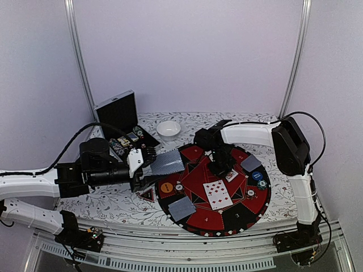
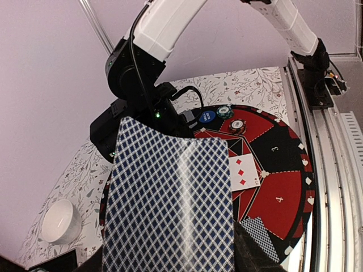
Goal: Distribute texas hold em gaming equipment
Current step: Flop the poker card in the community card area.
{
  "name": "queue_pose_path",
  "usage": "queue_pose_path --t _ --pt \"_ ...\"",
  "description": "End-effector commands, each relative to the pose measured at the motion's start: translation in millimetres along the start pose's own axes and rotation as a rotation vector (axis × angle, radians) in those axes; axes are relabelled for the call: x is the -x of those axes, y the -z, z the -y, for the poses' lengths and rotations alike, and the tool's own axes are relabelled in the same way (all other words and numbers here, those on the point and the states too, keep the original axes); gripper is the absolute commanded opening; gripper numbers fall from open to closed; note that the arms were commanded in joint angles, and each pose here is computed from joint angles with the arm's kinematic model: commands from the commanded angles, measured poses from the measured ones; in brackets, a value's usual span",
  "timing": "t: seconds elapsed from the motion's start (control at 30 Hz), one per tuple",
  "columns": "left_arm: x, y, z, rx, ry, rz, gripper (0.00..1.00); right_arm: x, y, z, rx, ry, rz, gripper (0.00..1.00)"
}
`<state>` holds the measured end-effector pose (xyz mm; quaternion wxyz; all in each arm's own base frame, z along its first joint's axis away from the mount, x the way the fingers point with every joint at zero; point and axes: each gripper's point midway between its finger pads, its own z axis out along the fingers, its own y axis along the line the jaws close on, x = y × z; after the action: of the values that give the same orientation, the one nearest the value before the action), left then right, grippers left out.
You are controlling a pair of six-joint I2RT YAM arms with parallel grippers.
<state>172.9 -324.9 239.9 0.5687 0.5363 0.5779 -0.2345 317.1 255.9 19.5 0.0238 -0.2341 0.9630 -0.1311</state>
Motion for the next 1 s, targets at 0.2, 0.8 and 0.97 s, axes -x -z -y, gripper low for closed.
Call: queue_pose_path --t 0.2,0.8,0.97 --pt "21 2 -1 0.001 -0.005 0.064 0.53 40 12 -47 0.333 -0.03 0.114 0.02" --pt "21 3 -1 0.002 -0.006 0.064 0.53 55 35 -59 0.532 -0.104 0.178 0.32" --pt "20 2 -1 0.0 -0.007 0.062 0.53 63 88 -63 0.656 -0.052 0.293 0.5"
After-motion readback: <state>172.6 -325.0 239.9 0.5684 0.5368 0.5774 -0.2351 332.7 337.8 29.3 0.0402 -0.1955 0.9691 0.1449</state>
